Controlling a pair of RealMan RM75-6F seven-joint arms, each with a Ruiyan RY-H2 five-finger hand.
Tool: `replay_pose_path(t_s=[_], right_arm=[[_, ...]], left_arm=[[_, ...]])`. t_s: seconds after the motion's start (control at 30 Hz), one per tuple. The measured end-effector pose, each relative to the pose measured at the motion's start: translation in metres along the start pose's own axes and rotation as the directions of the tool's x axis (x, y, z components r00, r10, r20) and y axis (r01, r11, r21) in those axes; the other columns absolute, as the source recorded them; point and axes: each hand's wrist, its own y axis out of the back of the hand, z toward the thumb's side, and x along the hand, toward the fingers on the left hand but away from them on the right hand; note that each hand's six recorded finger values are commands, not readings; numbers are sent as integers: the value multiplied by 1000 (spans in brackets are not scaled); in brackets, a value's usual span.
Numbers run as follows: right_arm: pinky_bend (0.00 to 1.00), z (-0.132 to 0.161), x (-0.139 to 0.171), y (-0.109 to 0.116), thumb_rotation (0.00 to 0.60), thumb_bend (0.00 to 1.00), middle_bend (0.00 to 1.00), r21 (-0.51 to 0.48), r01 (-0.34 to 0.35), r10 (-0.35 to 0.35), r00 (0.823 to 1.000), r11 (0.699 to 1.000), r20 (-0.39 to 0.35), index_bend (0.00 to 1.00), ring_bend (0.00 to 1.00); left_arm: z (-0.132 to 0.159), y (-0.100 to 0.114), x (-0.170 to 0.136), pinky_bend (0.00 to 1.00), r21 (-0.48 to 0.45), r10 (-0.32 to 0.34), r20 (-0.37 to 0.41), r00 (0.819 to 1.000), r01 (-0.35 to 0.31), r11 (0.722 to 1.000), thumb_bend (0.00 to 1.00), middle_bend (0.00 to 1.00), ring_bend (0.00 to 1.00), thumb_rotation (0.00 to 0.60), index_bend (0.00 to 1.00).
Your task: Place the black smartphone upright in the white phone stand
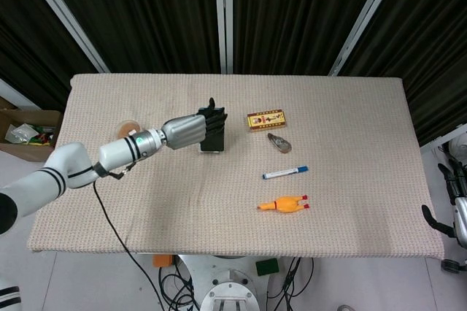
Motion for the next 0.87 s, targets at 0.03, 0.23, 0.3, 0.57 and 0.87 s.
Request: replay_pose_path(t_s=[0.03, 0.23, 0.3, 0.57, 0.87], right_arm=[[0, 0, -1, 1, 600, 360, 0, -3, 3, -3, 1000, 1000, -2, 0, 0], [0, 2, -2, 3, 600, 360, 0, -9, 22, -22, 999, 1000, -24, 0, 0], [0, 3, -2, 2, 600, 360, 0, -4, 25, -25, 999, 1000, -33, 0, 0], [0, 1, 8, -13, 600, 348, 0, 68, 11, -8, 999, 998, -46, 0, 0], [0, -8, 27, -28, 600, 348, 0, 130, -10, 16, 999, 991, -42, 0, 0]], left_arm=[[0, 1, -6, 209, -31, -6, -27, 1000, 5, 1000, 245, 28, 39, 600, 0], [10, 28, -65, 209, -346, -40, -275, 961, -60, 936, 211, 66, 39, 541, 4], [12, 28, -99, 209, -445, -98, -387, 917, -93, 891, 194, 66, 39, 460, 5], [74, 6, -255, 209, -764, -520, -567, 639, -171, 623, 136, 66, 29, 45, 28], [146, 15, -341, 207, -867, -707, -498, 502, -275, 415, 115, 64, 23, 0, 35]])
